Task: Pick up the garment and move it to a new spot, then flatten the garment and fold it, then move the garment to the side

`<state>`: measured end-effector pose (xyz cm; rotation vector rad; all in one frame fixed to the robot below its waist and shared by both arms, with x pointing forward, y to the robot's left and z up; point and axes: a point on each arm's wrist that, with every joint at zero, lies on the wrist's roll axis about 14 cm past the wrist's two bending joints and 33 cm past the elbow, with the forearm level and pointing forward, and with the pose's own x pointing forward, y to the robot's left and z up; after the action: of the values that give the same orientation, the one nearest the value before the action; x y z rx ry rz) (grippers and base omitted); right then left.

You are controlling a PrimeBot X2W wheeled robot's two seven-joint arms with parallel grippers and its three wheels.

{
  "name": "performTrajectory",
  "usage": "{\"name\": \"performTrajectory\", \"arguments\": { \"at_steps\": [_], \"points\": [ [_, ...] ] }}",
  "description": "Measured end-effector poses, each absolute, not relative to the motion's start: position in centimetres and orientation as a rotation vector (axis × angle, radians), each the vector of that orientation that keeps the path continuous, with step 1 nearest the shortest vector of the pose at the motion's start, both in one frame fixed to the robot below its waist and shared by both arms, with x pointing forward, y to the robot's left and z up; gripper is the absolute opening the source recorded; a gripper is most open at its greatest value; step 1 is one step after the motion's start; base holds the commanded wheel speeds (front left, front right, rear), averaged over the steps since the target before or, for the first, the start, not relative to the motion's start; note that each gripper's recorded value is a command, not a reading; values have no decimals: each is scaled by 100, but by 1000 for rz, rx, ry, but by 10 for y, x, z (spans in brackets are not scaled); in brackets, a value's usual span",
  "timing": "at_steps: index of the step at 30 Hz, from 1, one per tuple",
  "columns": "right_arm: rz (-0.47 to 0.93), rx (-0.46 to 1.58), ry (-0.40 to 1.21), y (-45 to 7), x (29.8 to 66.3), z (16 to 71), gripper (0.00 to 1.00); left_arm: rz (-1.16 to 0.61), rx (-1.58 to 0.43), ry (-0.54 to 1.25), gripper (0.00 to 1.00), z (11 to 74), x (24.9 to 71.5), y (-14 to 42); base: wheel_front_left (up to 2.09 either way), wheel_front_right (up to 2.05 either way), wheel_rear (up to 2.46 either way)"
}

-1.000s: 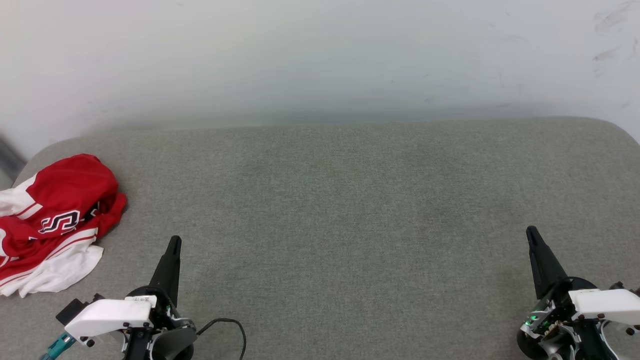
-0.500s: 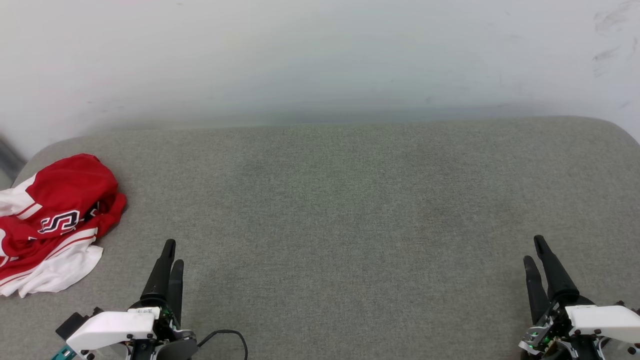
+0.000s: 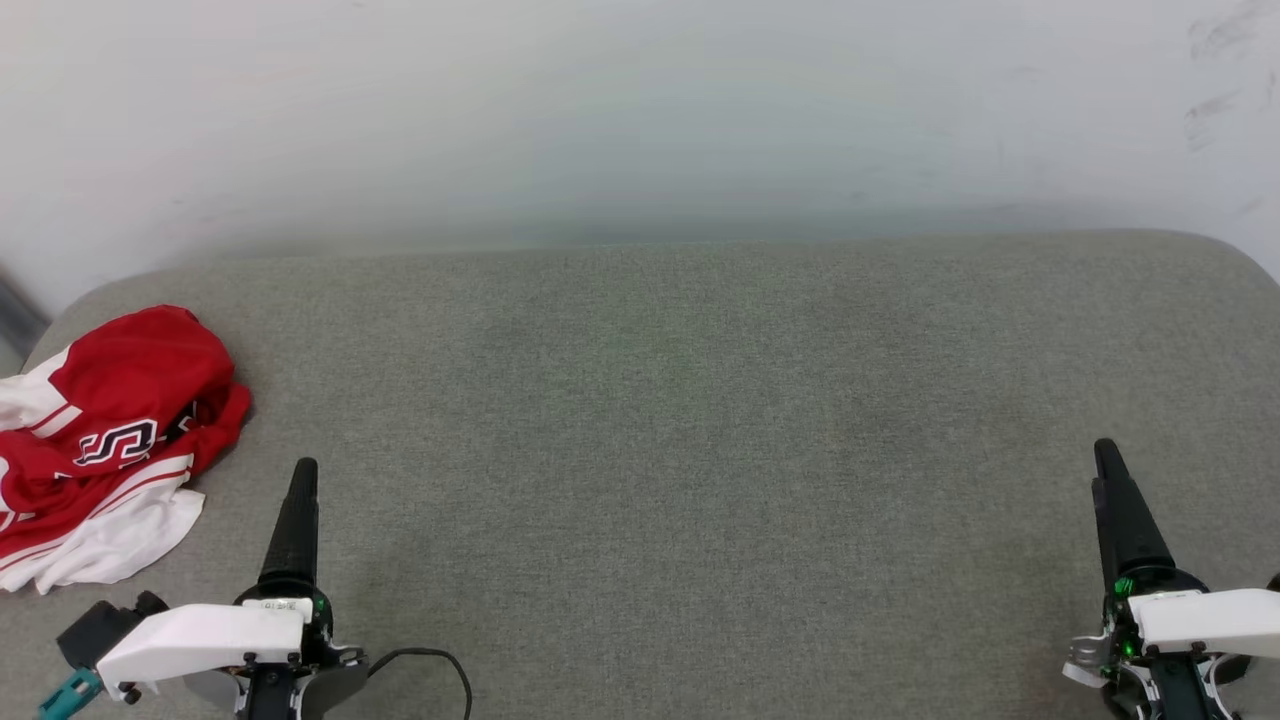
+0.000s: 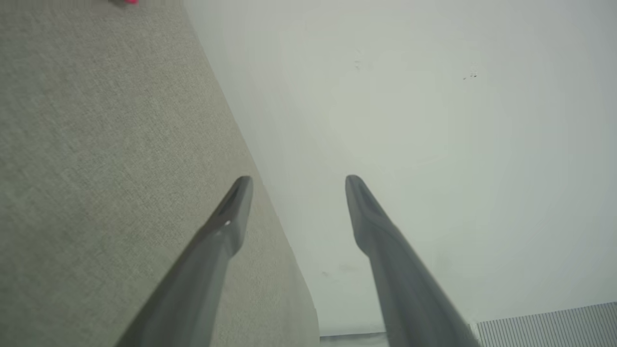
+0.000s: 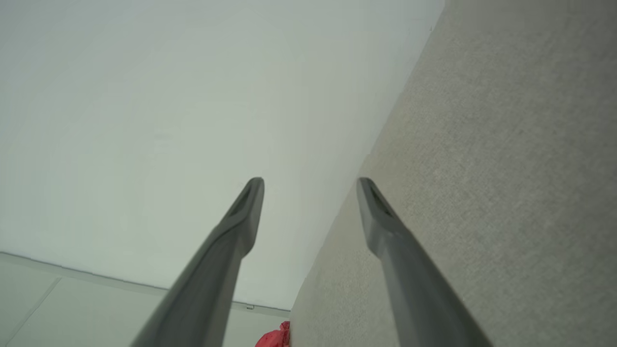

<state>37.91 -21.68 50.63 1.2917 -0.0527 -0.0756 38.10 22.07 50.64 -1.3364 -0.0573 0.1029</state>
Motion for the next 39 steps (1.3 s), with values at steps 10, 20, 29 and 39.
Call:
{"name": "performTrajectory", "arguments": {
  "at_steps": [10,20,29,39],
  "points": [
    [-32,1048,-95,-211,379,526,100,119,-1107,-63,100,521,384,218,0,0,0],
    [9,830,-114,-199,379,537,100,142,-878,-39,100,520,382,210,0,0,0],
    [17,690,-114,-195,377,536,100,148,-698,-40,100,520,381,205,0,0,0],
    [23,563,-123,-192,373,536,100,145,-544,-42,100,519,378,199,0,0,0]
  ]
}}
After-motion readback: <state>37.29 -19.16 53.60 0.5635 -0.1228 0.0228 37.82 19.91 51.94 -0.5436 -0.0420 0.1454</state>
